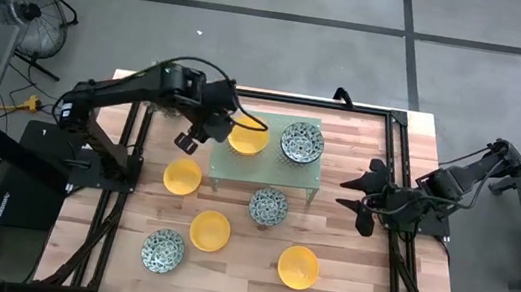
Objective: Pick & Place Mini bowls
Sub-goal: Stack the top left yellow bowl on top of the yellow bowl on the shelf
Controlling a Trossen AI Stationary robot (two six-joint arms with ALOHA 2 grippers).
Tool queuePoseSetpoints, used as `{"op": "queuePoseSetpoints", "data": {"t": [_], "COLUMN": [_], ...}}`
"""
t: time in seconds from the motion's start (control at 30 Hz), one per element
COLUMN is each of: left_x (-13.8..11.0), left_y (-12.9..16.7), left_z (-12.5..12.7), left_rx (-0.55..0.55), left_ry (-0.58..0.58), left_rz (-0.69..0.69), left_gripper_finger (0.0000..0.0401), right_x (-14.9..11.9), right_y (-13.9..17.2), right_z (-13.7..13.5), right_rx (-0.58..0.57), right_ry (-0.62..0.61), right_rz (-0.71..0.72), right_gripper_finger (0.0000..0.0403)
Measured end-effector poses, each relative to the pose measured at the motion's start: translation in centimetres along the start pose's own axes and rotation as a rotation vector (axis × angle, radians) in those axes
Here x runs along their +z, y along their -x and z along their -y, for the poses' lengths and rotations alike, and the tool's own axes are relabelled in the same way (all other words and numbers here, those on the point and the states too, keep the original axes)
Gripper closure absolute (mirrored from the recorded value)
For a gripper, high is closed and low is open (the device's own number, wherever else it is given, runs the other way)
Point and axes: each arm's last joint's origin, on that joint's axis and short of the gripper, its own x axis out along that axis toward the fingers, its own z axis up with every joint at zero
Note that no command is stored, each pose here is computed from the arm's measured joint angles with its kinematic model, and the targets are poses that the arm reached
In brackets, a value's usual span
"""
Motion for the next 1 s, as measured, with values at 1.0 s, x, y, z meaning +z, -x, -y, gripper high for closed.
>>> {"op": "queuePoseSetpoints", "data": {"t": [1.0], "left_x": [-3.5], "left_y": [2.5], "left_z": [2.7], "left_rx": [0.023], "left_ry": [0.182], "left_rz": [-0.062], "left_gripper_finger": [0.0254], "right_x": [-0.7], "right_y": [0.0], "right_z": [0.4], "right_rx": [-0.024], "right_ry": [0.005], "right_rz": [-0.075], "right_gripper_finger": [0.0208]}}
